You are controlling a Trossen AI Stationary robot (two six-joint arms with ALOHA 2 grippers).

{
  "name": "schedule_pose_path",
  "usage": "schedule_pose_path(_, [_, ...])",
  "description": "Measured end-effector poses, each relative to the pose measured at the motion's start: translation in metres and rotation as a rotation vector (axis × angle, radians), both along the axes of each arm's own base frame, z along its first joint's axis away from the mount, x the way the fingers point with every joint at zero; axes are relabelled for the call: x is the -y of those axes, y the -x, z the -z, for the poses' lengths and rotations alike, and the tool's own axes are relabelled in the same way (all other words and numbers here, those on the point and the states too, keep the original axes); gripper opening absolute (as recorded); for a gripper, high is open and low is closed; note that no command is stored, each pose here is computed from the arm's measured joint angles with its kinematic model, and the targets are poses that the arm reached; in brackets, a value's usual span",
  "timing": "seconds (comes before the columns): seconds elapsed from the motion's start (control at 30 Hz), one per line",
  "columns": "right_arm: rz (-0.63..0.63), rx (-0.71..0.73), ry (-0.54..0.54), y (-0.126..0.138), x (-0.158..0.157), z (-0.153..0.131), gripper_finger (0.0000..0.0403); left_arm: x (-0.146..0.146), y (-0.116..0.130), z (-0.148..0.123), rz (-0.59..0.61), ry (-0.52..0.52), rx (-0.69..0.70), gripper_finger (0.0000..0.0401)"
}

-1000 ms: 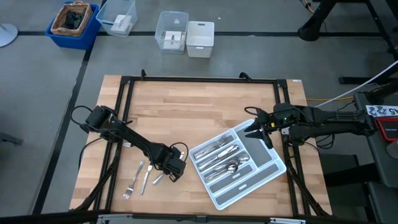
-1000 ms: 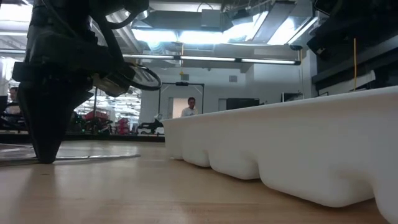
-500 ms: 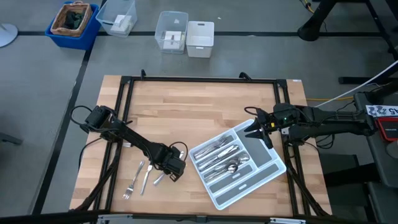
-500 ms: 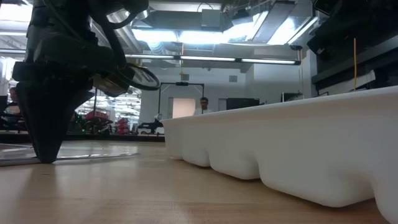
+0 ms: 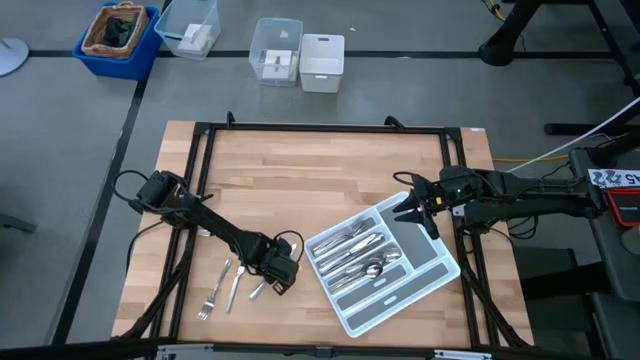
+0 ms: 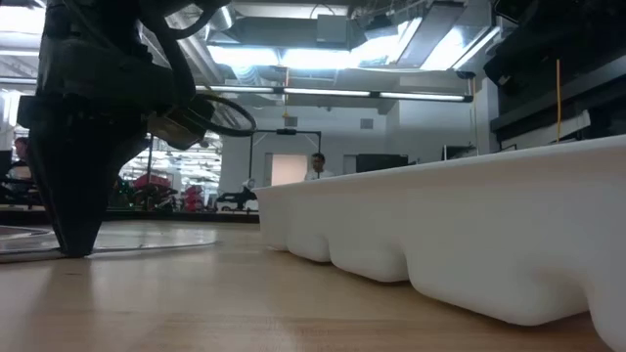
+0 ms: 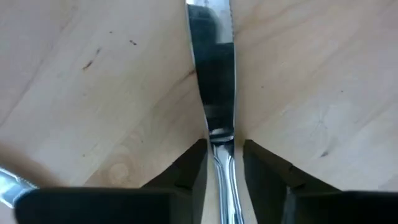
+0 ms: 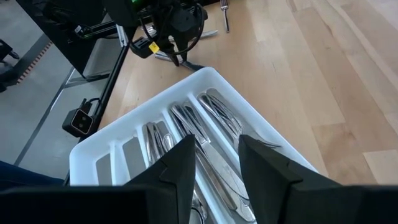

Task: Sort silverware
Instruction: Put the silver table knife into the silverware tray

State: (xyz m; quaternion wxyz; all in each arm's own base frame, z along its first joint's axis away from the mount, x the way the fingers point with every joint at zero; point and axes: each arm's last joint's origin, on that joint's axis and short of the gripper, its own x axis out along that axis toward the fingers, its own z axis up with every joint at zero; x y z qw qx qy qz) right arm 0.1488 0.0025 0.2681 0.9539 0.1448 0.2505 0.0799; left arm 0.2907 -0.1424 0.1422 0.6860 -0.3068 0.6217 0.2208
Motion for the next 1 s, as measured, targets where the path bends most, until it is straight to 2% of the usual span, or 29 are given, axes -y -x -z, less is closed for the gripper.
schedule_pose_path(0.1, [0.001, 0.006, -0.001, 0.000, 0.000, -0.001, 0.0124, 0.001, 0.000, 0.000, 0.016, -0.003, 0.003, 0.0107])
schedule_pose_path(0.23, [0.001, 0.019, -0.001, -0.001, 0.000, -0.002, 0.0124, 0.002, 0.000, 0.006, 0.025, -0.013, -0.014, 0.0109])
schedule_pose_path(0.37, [0.007, 0.042, -0.014, -0.002, 0.000, -0.004, 0.0124, 0.002, 0.000, 0.015, 0.025, -0.030, -0.061, 0.0085])
schedule_pose_path(0.6, [0.015, 0.111, -0.031, -0.005, 0.000, -0.010, 0.0124, 0.000, 0.003, 0.016, 0.057, -0.046, -0.092, 0.0015])
schedule_pose_path(0.83, [0.014, 0.125, -0.028, -0.005, 0.000, -0.012, 0.0124, 0.000, 0.004, 0.014, 0.070, -0.044, -0.085, 0.0027])
schedule_pose_path(1.0, [0.012, 0.125, -0.024, -0.005, 0.000, -0.012, 0.0124, 0.000, 0.004, 0.005, 0.079, -0.031, -0.039, 0.0022])
